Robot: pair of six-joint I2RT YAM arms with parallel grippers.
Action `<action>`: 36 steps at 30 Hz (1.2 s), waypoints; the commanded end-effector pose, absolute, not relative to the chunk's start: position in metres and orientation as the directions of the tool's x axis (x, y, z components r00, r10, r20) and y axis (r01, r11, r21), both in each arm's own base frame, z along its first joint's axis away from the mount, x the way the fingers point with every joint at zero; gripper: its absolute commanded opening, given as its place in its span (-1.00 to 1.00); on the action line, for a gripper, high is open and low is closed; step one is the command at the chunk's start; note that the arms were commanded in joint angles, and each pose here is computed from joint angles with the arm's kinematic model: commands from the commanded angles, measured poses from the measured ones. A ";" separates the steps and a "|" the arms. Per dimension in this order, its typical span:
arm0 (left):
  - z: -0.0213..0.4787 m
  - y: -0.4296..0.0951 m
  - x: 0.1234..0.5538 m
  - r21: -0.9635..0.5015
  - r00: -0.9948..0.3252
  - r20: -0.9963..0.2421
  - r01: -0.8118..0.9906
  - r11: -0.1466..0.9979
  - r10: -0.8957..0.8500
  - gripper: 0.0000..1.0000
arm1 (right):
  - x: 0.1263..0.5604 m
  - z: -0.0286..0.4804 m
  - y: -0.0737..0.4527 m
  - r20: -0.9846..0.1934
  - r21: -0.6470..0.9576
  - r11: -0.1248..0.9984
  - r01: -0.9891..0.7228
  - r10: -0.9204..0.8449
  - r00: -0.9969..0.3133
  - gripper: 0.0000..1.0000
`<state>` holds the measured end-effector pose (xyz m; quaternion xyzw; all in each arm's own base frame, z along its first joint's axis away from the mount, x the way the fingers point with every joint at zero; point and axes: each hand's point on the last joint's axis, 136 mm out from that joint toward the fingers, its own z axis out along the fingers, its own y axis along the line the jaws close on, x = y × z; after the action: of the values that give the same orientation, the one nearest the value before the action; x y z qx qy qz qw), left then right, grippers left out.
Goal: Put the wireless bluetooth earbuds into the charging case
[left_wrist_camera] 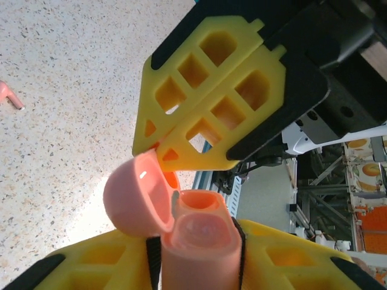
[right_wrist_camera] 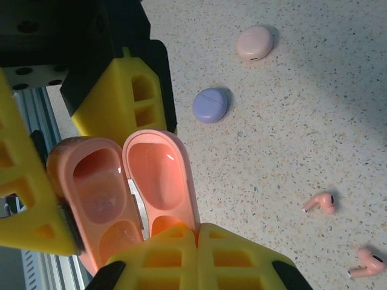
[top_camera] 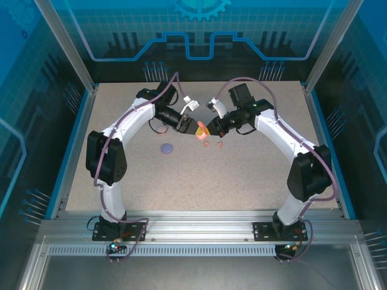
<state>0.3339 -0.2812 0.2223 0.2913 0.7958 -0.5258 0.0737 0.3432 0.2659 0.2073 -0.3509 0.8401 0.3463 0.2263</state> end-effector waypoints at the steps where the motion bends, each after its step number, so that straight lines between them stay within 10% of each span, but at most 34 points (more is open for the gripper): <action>1: 0.227 -0.286 0.333 -0.805 -0.815 -0.433 0.542 0.241 0.386 -0.35 | 0.344 0.215 0.272 -0.636 0.411 0.500 -0.762 -0.442 -0.633 -1.00; 10: 0.227 -0.285 0.335 -0.800 -0.813 -0.444 0.549 0.241 0.376 -0.99 | 0.351 0.225 0.268 -0.648 0.386 0.536 -0.751 -0.422 -0.634 -1.00; 20: 0.254 -0.252 0.356 -0.729 -0.791 -0.560 0.612 0.307 0.246 -1.00 | 0.370 0.264 0.219 -0.640 0.461 0.673 -0.578 -0.198 -0.742 -0.09; 36: 0.336 -0.187 0.362 -0.318 -0.270 -0.946 0.675 0.665 -0.178 -1.00 | 0.368 0.175 0.220 -0.355 0.421 0.900 -0.115 0.046 -0.934 0.11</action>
<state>0.3487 -0.1978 0.2922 0.2046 0.7607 -0.3991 0.4692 0.3678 0.2160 0.1909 -0.0668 0.9441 0.2532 0.2000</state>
